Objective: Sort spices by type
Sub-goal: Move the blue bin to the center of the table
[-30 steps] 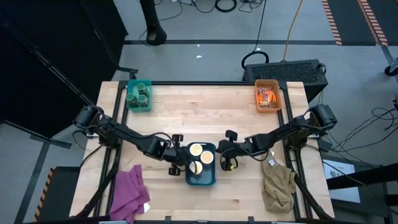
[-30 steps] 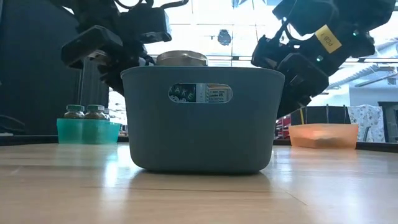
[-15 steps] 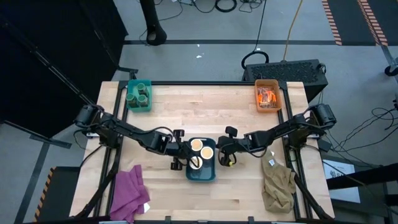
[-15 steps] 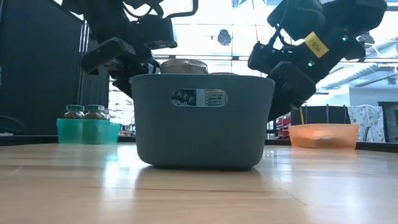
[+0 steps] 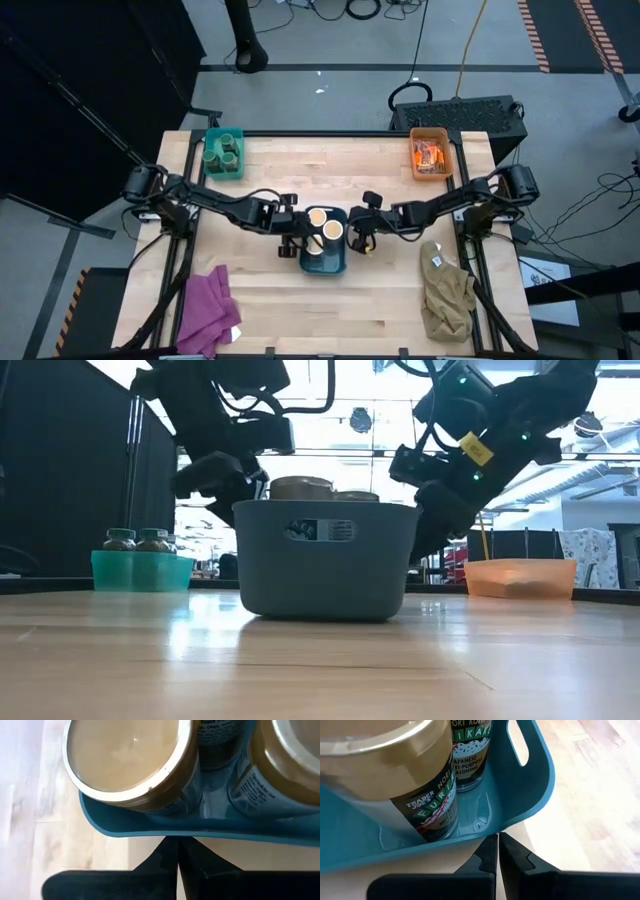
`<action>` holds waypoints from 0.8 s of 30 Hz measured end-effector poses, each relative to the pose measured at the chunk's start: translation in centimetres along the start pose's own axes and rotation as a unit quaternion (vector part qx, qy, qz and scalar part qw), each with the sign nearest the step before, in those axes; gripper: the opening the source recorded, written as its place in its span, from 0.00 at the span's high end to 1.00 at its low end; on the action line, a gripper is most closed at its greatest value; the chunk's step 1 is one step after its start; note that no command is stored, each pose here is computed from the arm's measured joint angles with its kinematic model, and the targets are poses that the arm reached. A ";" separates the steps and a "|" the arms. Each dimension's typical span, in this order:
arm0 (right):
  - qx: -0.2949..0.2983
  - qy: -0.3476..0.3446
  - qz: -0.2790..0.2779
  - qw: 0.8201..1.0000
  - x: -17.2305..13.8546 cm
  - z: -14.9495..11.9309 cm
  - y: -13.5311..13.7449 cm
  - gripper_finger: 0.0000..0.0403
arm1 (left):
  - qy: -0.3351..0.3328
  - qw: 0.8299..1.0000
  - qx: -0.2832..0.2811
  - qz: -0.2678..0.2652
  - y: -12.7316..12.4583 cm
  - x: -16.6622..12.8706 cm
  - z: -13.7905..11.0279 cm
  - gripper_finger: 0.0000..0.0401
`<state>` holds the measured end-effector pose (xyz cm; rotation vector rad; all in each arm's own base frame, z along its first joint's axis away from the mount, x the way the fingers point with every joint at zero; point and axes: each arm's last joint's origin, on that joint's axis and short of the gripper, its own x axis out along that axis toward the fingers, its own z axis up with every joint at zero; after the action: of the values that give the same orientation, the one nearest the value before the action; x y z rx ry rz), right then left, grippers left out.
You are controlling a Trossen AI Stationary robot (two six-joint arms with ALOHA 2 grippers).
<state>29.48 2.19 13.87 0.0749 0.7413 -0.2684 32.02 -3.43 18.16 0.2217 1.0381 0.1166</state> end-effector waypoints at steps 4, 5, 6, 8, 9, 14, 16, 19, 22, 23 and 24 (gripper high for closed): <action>-0.001 0.002 -0.007 1.000 0.1 0.1 -0.5 1.00 | 0.003 1.000 0.001 0.006 0.7 0.2 0.0 0.97; -0.001 0.002 -0.008 1.000 0.2 0.1 -0.7 1.00 | 0.003 1.000 0.001 0.008 0.9 0.2 0.0 0.97; -0.001 0.002 -0.009 1.000 0.2 0.1 -0.8 1.00 | 0.004 1.000 0.001 0.008 1.0 0.3 0.0 0.97; -0.003 0.003 -0.013 1.000 0.3 0.2 -1.1 1.00 | 0.005 1.000 -0.002 0.012 1.4 0.3 -0.1 0.97; -0.004 0.003 -0.015 1.000 0.3 0.2 -1.3 1.00 | 0.006 1.000 -0.003 0.013 1.6 0.4 -0.1 0.97; -0.005 0.004 -0.026 1.000 0.5 0.4 -2.2 1.00 | 0.001 1.000 -0.011 0.021 2.5 0.6 0.0 0.97; -0.006 0.004 -0.031 0.999 0.6 0.4 -2.5 1.00 | -0.001 1.000 -0.015 0.023 2.8 0.7 0.0 0.97; -0.003 0.005 -0.037 0.999 0.7 0.5 -2.9 1.00 | -0.001 0.999 -0.024 0.028 3.3 0.8 0.0 0.97; -0.007 0.005 -0.041 0.999 0.8 0.6 -3.3 1.00 | 0.000 0.999 -0.030 0.032 3.8 0.9 0.0 0.97; -0.009 0.005 -0.042 0.999 0.8 0.6 -3.3 1.00 | 0.001 0.999 -0.032 0.033 3.9 0.9 -0.1 0.97; -0.010 0.006 -0.043 0.999 0.8 0.6 -3.5 1.00 | 0.001 0.999 -0.034 0.034 4.1 1.0 -0.1 0.97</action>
<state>29.51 -1.41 13.85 0.0254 0.7593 -0.3421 32.47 0.73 18.28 0.1948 1.0277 0.2132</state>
